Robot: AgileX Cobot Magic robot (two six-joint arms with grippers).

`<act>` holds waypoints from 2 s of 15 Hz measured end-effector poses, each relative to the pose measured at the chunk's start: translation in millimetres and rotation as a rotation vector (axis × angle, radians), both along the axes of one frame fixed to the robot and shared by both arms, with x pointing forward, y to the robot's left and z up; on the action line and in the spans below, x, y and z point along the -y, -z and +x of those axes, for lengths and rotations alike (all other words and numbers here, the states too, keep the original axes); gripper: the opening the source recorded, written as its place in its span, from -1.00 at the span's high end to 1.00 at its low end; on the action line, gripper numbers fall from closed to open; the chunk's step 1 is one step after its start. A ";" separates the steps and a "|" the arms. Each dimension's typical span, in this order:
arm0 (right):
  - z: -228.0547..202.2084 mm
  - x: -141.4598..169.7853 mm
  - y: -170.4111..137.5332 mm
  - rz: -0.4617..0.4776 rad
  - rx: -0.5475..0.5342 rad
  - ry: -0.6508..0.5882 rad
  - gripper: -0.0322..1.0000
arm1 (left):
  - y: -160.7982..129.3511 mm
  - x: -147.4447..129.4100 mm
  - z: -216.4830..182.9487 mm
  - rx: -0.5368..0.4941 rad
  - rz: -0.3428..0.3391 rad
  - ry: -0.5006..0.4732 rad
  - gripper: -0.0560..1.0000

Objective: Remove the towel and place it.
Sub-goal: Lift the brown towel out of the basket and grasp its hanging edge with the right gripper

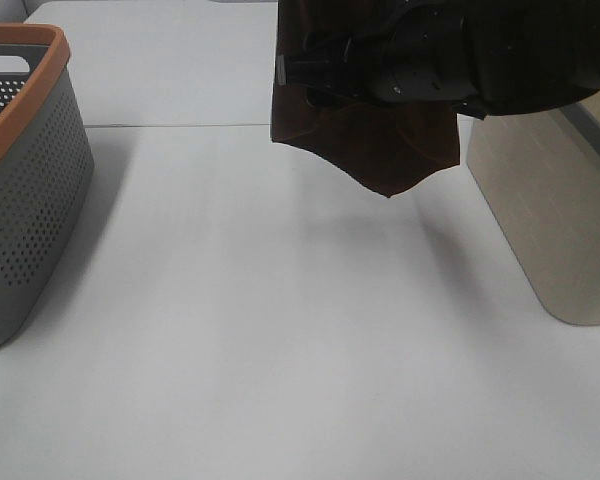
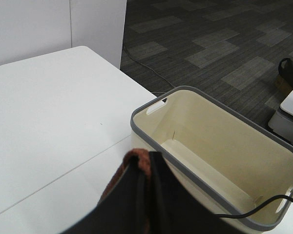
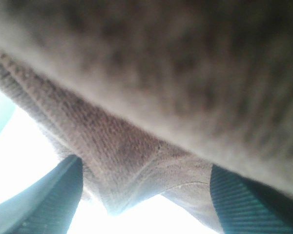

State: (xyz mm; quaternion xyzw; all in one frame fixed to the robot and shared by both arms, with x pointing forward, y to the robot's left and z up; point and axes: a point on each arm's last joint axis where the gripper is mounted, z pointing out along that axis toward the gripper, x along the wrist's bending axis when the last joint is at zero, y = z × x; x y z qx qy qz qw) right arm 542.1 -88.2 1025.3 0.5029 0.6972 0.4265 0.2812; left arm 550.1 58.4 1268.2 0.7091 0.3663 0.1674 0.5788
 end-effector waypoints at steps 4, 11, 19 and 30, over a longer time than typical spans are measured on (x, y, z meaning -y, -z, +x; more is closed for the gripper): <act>-0.2 0.1 0.3 -0.034 0.008 -0.019 -0.38 | 0.2 -0.8 0.7 0.009 0.013 -0.007 0.89; -0.6 -0.4 0.7 -0.058 0.012 -0.039 0.07 | -0.1 -1.2 1.3 0.019 0.017 -0.013 0.89; -1.5 -2.2 1.0 -0.049 0.006 -0.060 0.65 | -1.0 -2.4 2.8 0.044 0.028 -0.028 0.89; -1.5 -2.2 1.0 -0.050 0.006 -0.060 -0.16 | -6.0 -1.8 3.9 0.077 -0.018 -0.035 0.89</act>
